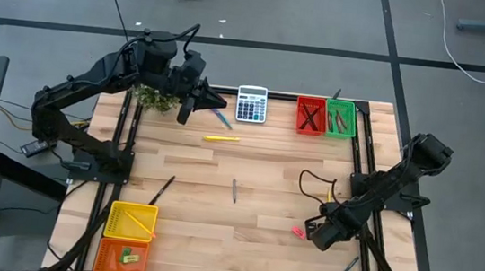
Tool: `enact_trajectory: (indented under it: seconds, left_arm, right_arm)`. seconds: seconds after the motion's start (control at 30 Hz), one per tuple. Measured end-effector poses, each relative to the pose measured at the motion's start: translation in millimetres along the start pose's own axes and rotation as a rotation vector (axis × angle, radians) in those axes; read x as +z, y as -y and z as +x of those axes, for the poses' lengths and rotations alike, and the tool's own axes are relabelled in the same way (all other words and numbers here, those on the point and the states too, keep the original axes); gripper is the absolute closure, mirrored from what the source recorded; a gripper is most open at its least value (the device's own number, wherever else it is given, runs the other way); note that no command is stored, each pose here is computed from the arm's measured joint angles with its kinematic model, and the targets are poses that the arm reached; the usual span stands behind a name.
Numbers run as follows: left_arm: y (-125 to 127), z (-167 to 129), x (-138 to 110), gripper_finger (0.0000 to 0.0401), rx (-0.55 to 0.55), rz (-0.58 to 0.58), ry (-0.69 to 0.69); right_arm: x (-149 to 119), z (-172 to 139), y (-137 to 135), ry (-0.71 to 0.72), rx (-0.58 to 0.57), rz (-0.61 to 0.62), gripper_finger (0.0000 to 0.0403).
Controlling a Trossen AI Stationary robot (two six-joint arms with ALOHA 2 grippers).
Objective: Sort crayons/erasers/pens/pencils in bins
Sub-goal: Put the yellow pencil into the yellow bin
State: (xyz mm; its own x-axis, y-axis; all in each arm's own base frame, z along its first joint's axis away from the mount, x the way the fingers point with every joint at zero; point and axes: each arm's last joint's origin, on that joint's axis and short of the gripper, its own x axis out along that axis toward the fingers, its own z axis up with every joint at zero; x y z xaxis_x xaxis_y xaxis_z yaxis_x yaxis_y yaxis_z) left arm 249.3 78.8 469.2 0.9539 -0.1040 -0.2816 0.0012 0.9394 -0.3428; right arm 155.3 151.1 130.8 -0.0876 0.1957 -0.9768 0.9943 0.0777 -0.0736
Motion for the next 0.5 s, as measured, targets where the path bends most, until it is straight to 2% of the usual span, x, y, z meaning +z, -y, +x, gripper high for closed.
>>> enact_trajectory:
  seconds: [0.3,0.5]
  left_arm:
    - [0.0,0.0,0.0,0.0371,0.000,-0.020,0.000]
    - [-0.1,0.0,0.0,0.0376,0.000,-0.017,0.000]
  right_arm:
    - [1.4,0.8,0.6,0.022,0.009,-0.029,0.0256]
    - [1.9,1.2,0.7,0.029,0.010,-0.033,0.0290]
